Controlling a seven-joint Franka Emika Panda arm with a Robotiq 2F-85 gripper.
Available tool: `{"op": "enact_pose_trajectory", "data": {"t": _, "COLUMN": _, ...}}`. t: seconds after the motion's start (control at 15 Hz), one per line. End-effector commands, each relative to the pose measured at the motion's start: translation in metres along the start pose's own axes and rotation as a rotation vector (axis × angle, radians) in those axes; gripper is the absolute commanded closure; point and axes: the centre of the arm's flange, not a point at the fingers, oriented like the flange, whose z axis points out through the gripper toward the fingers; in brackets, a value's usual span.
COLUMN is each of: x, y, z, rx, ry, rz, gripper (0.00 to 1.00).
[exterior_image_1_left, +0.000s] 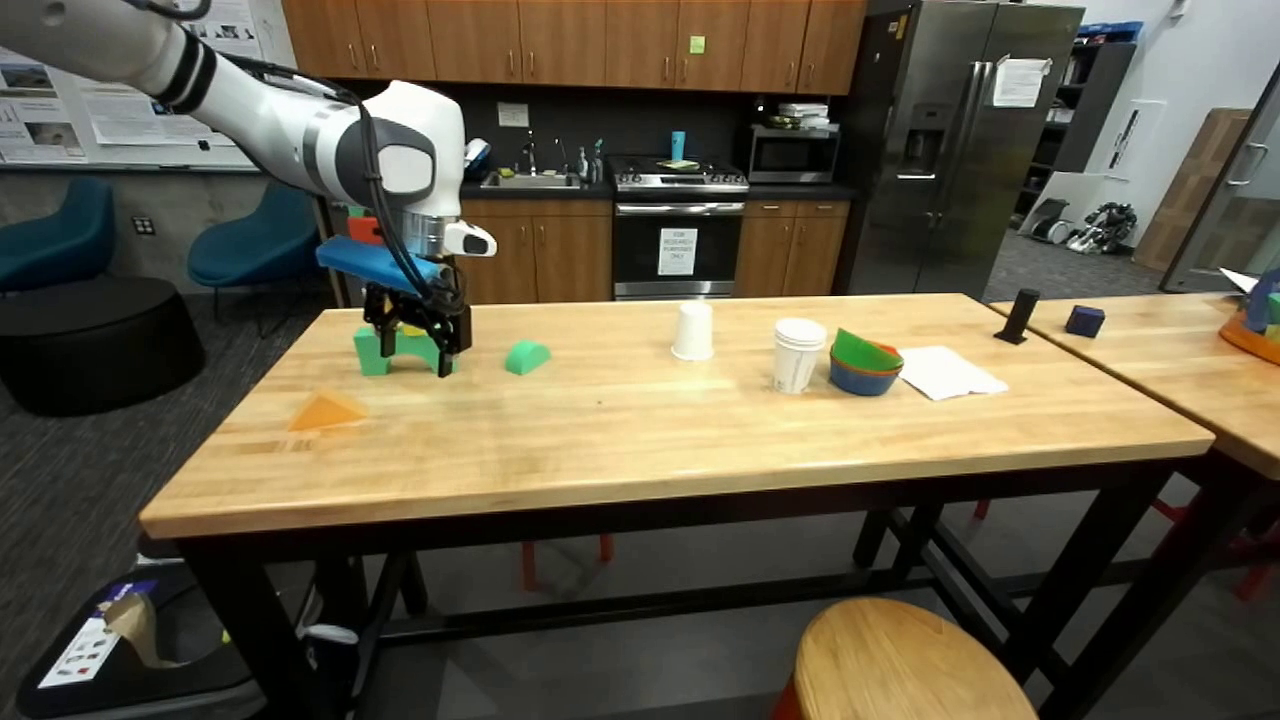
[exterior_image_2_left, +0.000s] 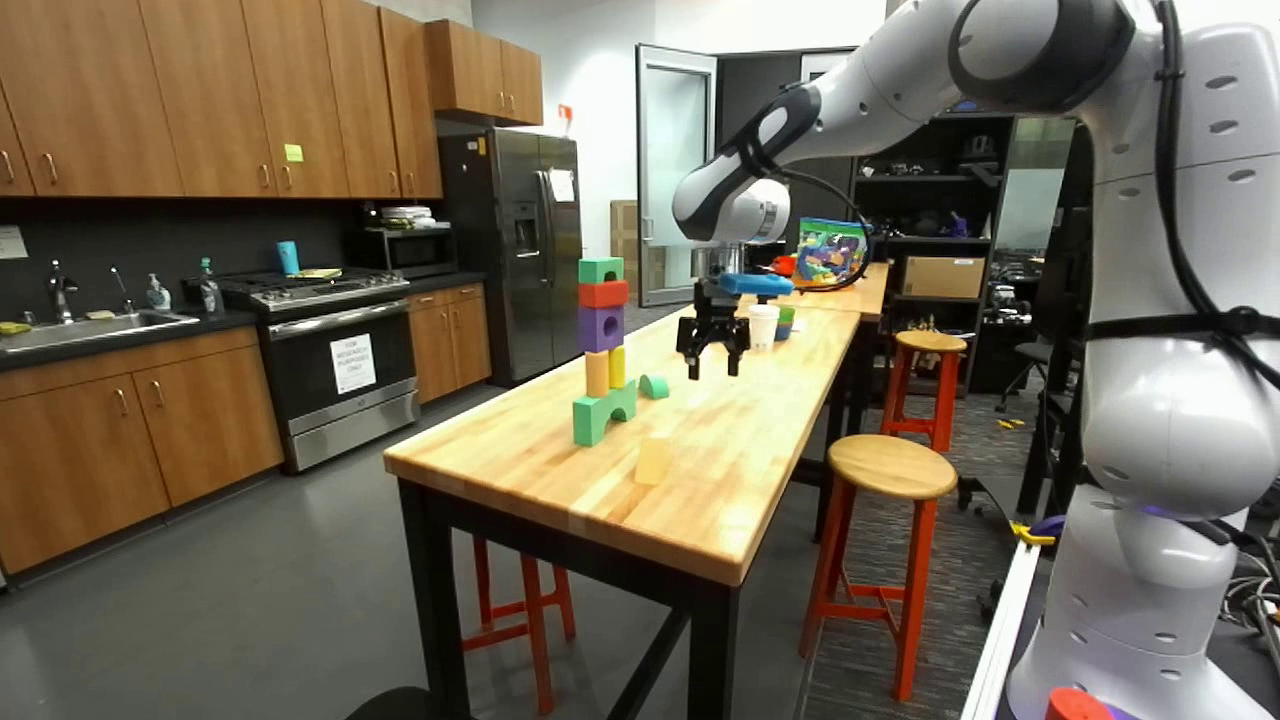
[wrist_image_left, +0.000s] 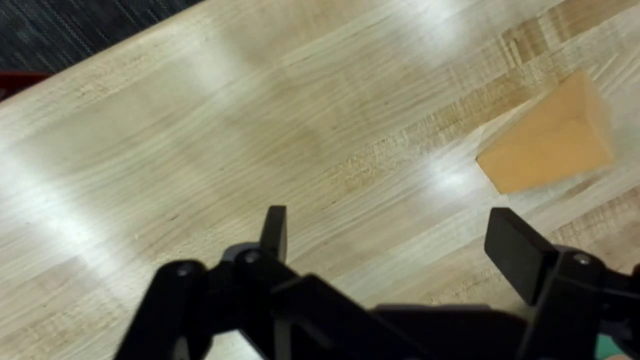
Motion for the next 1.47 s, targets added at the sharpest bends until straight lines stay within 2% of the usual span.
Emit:
{"op": "enact_pose_trajectory", "data": {"t": 0.0, "x": 0.013, "y": -0.004, "z": -0.024, "rx": 0.040, "ry": 0.002, "rz": -0.006, "gripper": 0.00}}
{"op": "enact_pose_trajectory", "data": {"t": 0.13, "x": -0.023, "y": -0.014, "z": -0.043, "rx": 0.036, "ry": -0.003, "rz": -0.026, "gripper": 0.00}}
{"op": "enact_pose_trajectory", "data": {"t": 0.2, "x": 0.008, "y": -0.006, "z": -0.017, "rx": 0.019, "ry": -0.005, "rz": -0.005, "gripper": 0.00}}
{"op": "enact_pose_trajectory", "data": {"t": 0.47, "x": -0.011, "y": -0.015, "z": -0.040, "rx": 0.031, "ry": 0.002, "rz": -0.021, "gripper": 0.00}}
{"op": "enact_pose_trajectory", "data": {"t": 0.73, "x": -0.014, "y": -0.014, "z": -0.038, "rx": 0.033, "ry": -0.004, "rz": -0.020, "gripper": 0.00}}
{"op": "enact_pose_trajectory", "data": {"t": 0.93, "x": -0.013, "y": -0.028, "z": -0.048, "rx": 0.029, "ry": 0.022, "rz": -0.063, "gripper": 0.00}}
{"op": "enact_pose_trajectory", "data": {"t": 1.13, "x": 0.003, "y": -0.036, "z": -0.065, "rx": 0.010, "ry": 0.066, "rz": -0.094, "gripper": 0.00}}
{"op": "enact_pose_trajectory", "data": {"t": 1.4, "x": 0.030, "y": -0.035, "z": -0.093, "rx": -0.016, "ry": 0.121, "rz": -0.074, "gripper": 0.00}}
